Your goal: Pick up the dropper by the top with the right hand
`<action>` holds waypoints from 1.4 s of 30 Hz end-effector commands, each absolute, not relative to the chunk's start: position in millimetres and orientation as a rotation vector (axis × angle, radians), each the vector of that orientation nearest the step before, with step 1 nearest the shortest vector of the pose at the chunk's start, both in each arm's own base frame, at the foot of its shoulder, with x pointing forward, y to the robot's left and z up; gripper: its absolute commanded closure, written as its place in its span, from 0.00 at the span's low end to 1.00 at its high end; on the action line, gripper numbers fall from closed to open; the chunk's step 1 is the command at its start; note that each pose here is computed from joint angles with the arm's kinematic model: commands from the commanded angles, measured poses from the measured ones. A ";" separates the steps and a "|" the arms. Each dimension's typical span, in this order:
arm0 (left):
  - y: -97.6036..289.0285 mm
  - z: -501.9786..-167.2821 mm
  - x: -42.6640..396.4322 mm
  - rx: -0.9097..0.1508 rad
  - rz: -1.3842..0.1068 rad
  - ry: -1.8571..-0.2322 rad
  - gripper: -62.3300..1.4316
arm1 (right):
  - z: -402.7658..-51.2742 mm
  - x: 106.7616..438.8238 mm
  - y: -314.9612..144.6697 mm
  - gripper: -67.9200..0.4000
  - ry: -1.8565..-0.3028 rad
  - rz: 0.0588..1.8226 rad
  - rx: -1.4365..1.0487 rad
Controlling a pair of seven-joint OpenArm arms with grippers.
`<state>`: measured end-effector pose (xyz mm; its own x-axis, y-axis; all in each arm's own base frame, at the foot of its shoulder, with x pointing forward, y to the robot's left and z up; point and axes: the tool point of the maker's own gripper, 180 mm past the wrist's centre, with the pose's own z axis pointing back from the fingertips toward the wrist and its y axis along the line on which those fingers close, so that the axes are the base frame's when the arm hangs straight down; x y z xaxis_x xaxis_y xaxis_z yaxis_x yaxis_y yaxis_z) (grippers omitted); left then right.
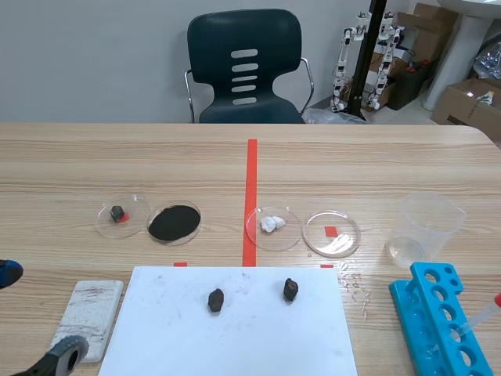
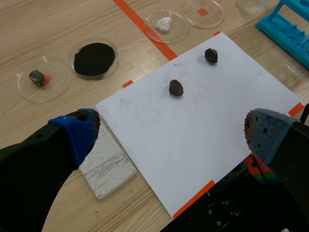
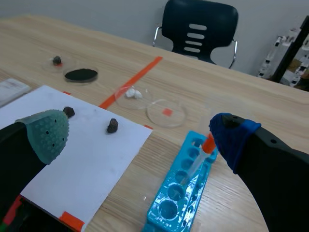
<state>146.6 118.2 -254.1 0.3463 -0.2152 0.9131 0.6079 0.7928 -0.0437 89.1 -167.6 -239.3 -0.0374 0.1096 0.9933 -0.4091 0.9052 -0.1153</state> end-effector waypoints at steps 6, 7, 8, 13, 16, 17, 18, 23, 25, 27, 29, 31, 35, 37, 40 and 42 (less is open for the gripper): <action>116.2 -248.1 149.3 -0.424 -0.541 -1.122 0.00 | -256.0 86.9 -199.4 0.10 -1.569 0.308 0.236; 116.2 -248.1 149.3 -0.424 -0.541 -1.122 0.00 | -258.6 84.8 -203.0 0.10 -1.570 0.297 0.240; 116.2 -248.1 149.3 -0.424 -0.541 -1.122 0.00 | -260.9 83.3 -206.7 0.10 -1.573 0.292 0.233; 116.2 -248.1 149.3 -0.424 -0.541 -1.122 0.00 | -271.7 82.4 -223.5 0.10 -1.579 0.259 0.196; 116.2 -248.1 149.3 -0.424 -0.541 -1.122 0.00 | -276.1 81.1 -228.8 0.10 -1.580 0.232 0.214; 116.2 -248.2 149.3 -0.424 -0.541 -1.122 0.00 | -276.2 81.4 -230.8 0.10 -1.590 0.226 0.214; 116.2 -248.1 149.3 -0.424 -0.541 -1.122 0.00 | -276.2 81.7 -232.2 0.10 -1.596 0.221 0.215; 116.2 -248.2 149.3 -0.424 -0.541 -1.122 0.00 | -275.9 87.9 -240.3 0.10 -1.637 0.195 0.205; 116.2 -248.2 149.3 -0.424 -0.541 -1.122 0.00 | -275.7 91.5 -244.7 0.11 -1.650 0.161 0.212; 116.2 -248.2 149.3 -0.424 -0.541 -1.122 0.00 | -275.8 94.3 -246.1 0.11 -1.657 0.139 0.231; 116.3 -248.3 149.2 -0.424 -0.541 -1.122 0.00 | -277.0 98.4 -246.4 0.11 -1.661 0.139 0.230; 116.2 -248.2 149.3 -0.424 -0.541 -1.122 0.00 | -278.2 104.1 -245.5 0.11 -1.666 0.140 0.226; 116.2 -248.2 149.3 -0.424 -0.541 -1.122 0.00 | -284.2 117.4 -241.6 0.11 -1.656 0.156 0.223; 116.2 -248.2 149.3 -0.424 -0.541 -1.122 0.00 | -288.3 124.5 -238.4 0.11 -1.641 0.180 0.225; 116.2 -248.2 149.3 -0.424 -0.541 -1.122 0.00 | -289.4 135.0 -238.1 0.11 -1.644 0.189 0.219; 116.2 -248.2 149.3 -0.424 -0.541 -1.122 0.00 | -288.2 142.3 -235.3 0.11 -1.657 0.212 0.222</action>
<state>146.6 118.2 -254.1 0.3463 -0.2152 0.9131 0.6079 0.7928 -0.0437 136.2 -236.2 -297.7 -0.0516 -0.0180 0.9985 -0.2577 0.9662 0.0041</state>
